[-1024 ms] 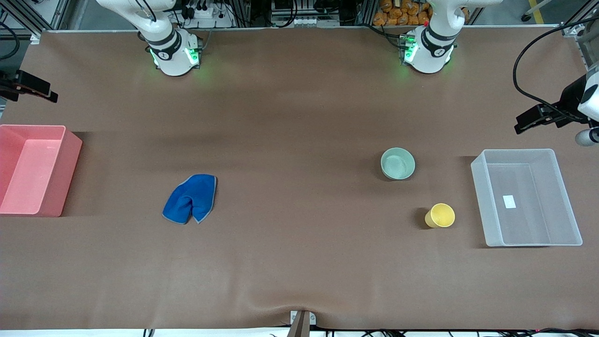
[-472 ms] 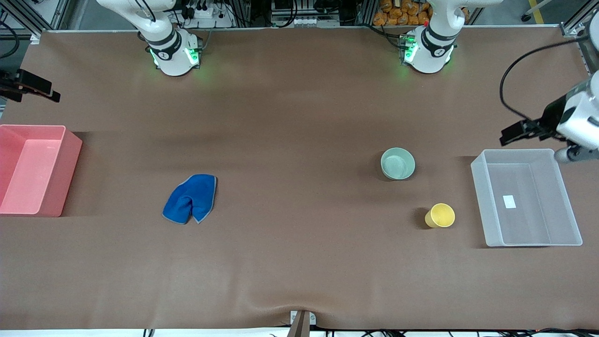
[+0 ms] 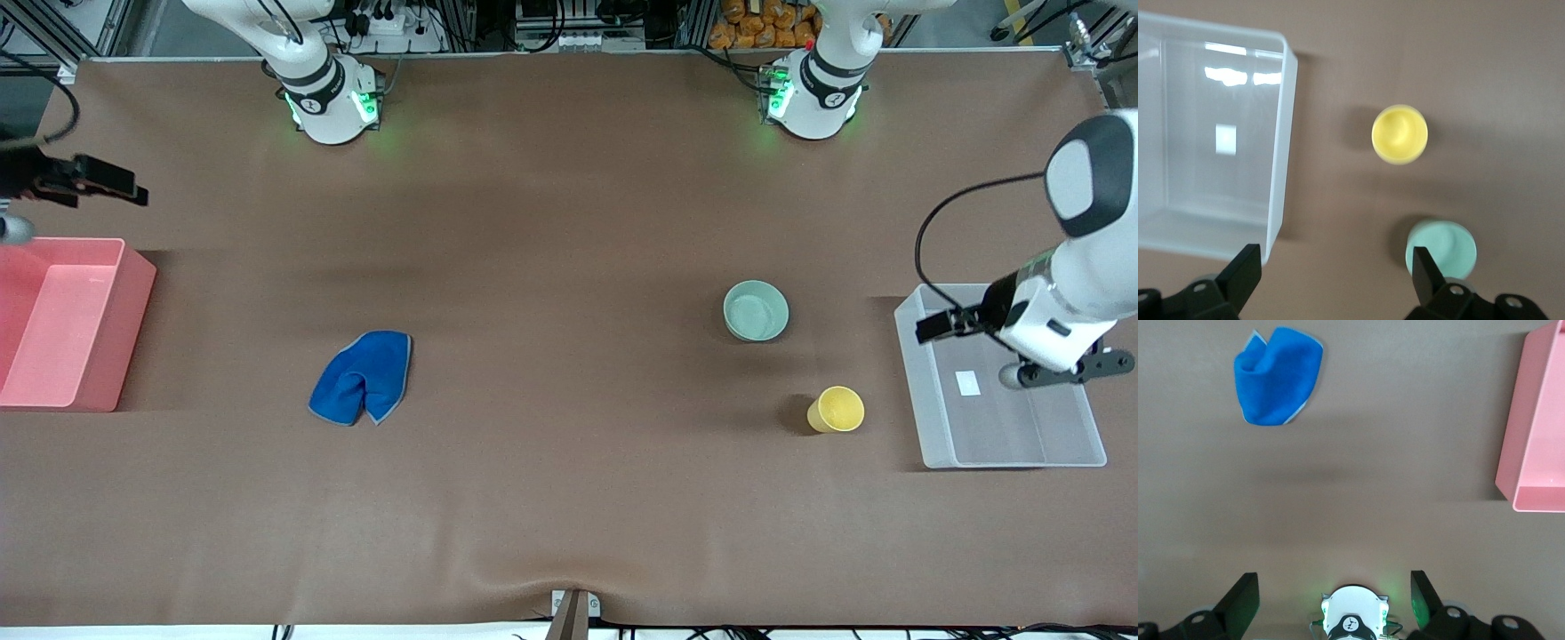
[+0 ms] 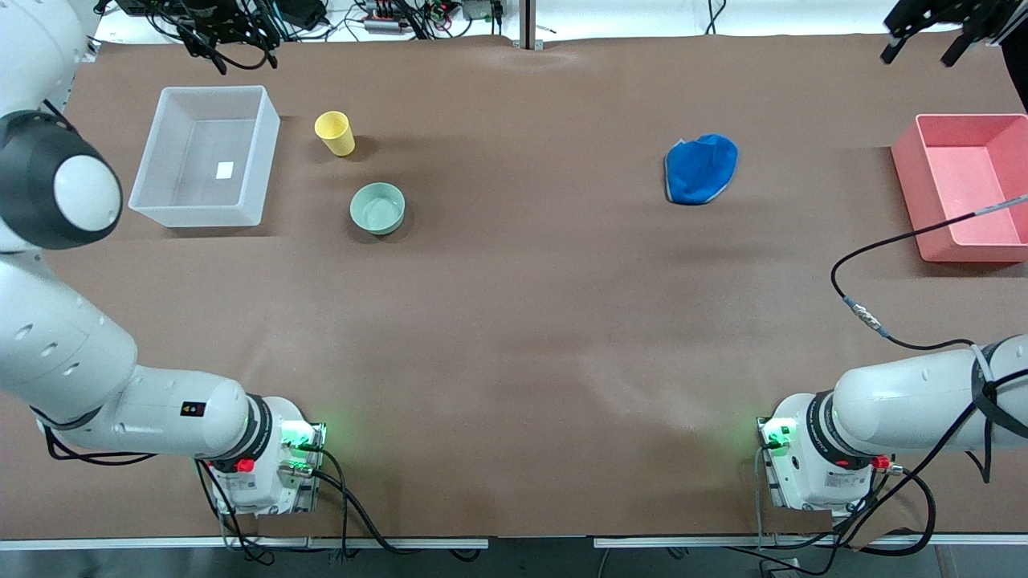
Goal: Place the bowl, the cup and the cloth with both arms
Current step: 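Lower the right gripper onto the blue cloth while the left gripper reaches the cup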
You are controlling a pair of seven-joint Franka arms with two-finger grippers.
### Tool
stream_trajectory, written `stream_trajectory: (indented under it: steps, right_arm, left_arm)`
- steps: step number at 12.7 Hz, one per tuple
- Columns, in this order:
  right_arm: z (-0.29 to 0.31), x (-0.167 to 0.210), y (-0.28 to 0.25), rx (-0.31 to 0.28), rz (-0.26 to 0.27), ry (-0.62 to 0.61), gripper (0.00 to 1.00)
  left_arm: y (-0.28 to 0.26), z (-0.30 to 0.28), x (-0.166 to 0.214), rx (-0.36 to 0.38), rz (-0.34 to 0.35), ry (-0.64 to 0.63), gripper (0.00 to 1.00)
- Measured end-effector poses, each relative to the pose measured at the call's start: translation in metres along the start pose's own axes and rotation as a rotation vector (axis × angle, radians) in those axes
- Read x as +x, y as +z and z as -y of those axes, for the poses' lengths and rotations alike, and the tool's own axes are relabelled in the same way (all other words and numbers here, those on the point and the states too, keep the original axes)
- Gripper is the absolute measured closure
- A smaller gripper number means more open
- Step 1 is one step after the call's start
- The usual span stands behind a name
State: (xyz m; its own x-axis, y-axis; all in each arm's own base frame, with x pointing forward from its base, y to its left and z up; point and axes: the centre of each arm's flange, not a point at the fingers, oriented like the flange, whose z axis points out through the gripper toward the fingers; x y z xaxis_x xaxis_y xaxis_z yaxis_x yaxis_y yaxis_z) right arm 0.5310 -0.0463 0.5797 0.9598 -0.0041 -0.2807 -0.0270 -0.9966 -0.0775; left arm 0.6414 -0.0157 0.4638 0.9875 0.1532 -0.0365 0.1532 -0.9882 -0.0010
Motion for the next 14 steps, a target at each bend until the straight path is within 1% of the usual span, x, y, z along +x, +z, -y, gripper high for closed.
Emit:
stream_trajectory:
  steps: [1, 2, 3, 5, 8, 10, 11, 12, 14]
  right_arm:
    - [0.003, 0.017, 0.019, 0.004, 0.03, -0.006, 0.0]
    - [0.011, 0.038, 0.039, 0.015, 0.044, -0.019, 0.0]
    - [0.025, 0.059, 0.059, 0.022, 0.048, -0.04, 0.0]
    - [0.057, 0.094, 0.097, 0.003, 0.051, -0.083, 0.0]
    - [0.085, 0.128, 0.136, -0.019, 0.016, -0.12, 0.0]
    - [0.099, 0.144, 0.154, -0.029, -0.013, -0.128, 0.0]
    - [0.102, 0.15, 0.16, -0.031, -0.023, -0.106, 0.0]
    - [0.101, 0.154, 0.165, -0.031, -0.034, -0.051, 0.0]
    - [0.1, 0.167, 0.174, -0.025, -0.081, 0.111, 0.0]
  left_arm:
    - [0.011, 0.001, 0.01, 0.0, -0.017, -0.005, 0.0]
    - [0.025, 0.002, 0.019, 0.002, -0.022, -0.008, 0.0]
    - [0.04, 0.002, 0.028, 0.005, -0.024, -0.009, 0.0]
    - [0.069, -0.002, 0.041, 0.007, -0.034, -0.006, 0.0]
    - [0.103, -0.004, 0.05, 0.014, -0.013, -0.005, 0.0]
    - [0.129, -0.01, 0.057, 0.015, -0.024, -0.001, 0.0]
    - [0.139, -0.01, 0.06, 0.015, -0.031, -0.004, 0.0]
    - [0.149, -0.009, 0.062, 0.016, -0.03, -0.006, 0.0]
    - [0.167, -0.012, 0.064, 0.017, -0.03, -0.021, 0.0]
